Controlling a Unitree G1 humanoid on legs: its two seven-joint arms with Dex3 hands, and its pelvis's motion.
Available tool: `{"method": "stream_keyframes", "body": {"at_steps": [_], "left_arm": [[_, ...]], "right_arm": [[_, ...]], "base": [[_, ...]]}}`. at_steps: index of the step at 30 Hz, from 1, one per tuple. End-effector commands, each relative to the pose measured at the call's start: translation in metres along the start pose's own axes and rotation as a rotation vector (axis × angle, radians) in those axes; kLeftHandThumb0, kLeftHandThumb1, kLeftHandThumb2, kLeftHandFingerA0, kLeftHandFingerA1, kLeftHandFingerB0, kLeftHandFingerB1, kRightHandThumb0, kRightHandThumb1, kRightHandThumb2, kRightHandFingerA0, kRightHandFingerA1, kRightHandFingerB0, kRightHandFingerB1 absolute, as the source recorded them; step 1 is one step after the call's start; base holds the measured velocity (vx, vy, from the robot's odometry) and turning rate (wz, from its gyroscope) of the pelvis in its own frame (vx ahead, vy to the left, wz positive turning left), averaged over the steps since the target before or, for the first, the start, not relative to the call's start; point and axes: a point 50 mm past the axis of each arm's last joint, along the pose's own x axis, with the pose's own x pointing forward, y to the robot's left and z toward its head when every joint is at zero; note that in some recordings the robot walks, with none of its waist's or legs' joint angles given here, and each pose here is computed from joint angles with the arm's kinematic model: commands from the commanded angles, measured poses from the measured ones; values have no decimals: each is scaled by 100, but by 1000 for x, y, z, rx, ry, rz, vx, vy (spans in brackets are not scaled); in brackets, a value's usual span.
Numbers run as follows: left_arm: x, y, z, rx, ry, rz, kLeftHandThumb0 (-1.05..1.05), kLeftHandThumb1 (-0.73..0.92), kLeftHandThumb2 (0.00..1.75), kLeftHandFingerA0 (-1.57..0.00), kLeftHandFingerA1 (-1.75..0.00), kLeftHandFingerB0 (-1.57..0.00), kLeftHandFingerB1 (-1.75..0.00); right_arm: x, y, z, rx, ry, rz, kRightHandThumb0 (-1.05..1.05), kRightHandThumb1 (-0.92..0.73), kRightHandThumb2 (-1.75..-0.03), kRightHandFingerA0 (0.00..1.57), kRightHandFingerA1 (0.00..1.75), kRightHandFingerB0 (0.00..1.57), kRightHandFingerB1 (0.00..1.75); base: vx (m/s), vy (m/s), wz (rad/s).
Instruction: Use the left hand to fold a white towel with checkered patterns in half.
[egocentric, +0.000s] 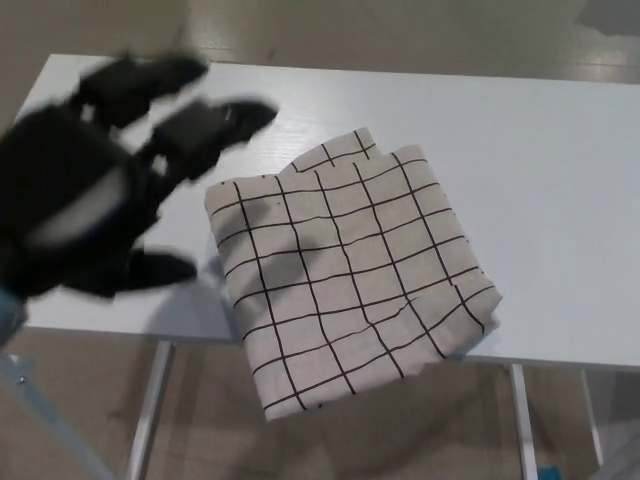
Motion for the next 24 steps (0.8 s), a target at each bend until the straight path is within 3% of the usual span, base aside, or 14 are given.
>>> {"method": "stream_keyframes", "body": {"at_steps": [1, 5, 6, 8, 9, 17, 18, 19, 20, 22, 23, 24], "left_arm": [[-155, 5, 49, -1048, 24, -40, -67, 41, 73, -30, -41, -20, -37], [-181, -22, 42, -1105, 202, -70, -73, 43, 75, -37, -43, -21, -37], [-194, -41, 39, -1119, 303, -113, -70, 48, 56, -40, -34, -26, -30], [-207, -62, 35, -1139, 408, -172, -72, 48, 56, -40, -35, -26, -30], [-212, -72, 34, -1142, 449, -199, -74, 42, 76, -33, -43, -20, -37], [-244, -143, 31, -1170, 759, -298, -75, 44, 77, -33, -43, -26, -39], [-248, -157, 34, -1189, 826, -303, -72, 51, 56, -37, -35, -32, -31], [-249, -160, 34, -1194, 837, -303, -72, 51, 56, -37, -35, -32, -31], [-250, -167, 35, -1203, 864, -295, -77, 45, 64, -35, -39, -29, -34], [-252, -185, 34, -1218, 948, -278, -76, 46, 62, -35, -38, -31, -34], [-254, -192, 33, -1204, 1002, -254, -72, 46, 85, -31, -47, -26, -42], [-256, -195, 33, -1193, 1027, -242, -72, 46, 85, -31, -47, -26, -42]], "right_arm": [[-13, -39, 7, 138, 15, -165, -29, -76, -62, 40, 49, 43, 45], [-11, -38, 2, 189, 2, -175, -28, -72, -61, 40, 52, 43, 47], [-13, -38, -1, 202, 15, -178, -28, -72, -61, 40, 52, 44, 47], [-14, -38, -4, 210, 22, -187, -28, -72, -61, 41, 53, 44, 47], [-14, -38, -3, 212, 19, -191, -28, -72, -61, 42, 54, 44, 47], [-6, -39, 5, 211, -15, -183, -27, -71, -61, 42, 55, 44, 48], [-6, -38, 6, 216, -18, -185, -28, -71, -61, 42, 54, 44, 48], [-6, -38, 6, 217, -18, -185, -28, -71, -61, 42, 54, 44, 48], [-5, -38, 8, 218, -28, -186, -28, -71, -61, 42, 54, 44, 48], [-4, -35, 11, 213, -46, -190, -27, -71, -60, 42, 52, 44, 47], [-6, -34, 12, 203, -52, -192, -27, -71, -60, 43, 52, 45, 48], [-7, -33, 12, 197, -54, -192, -27, -71, -60, 43, 52, 45, 48]], "base": [[0, 0, 0], [0, 0, 0], [0, 0, 0], [0, 0, 0], [0, 0, 0], [0, 0, 0], [0, 0, 0], [0, 0, 0], [0, 0, 0], [0, 0, 0], [0, 0, 0], [0, 0, 0]]}}
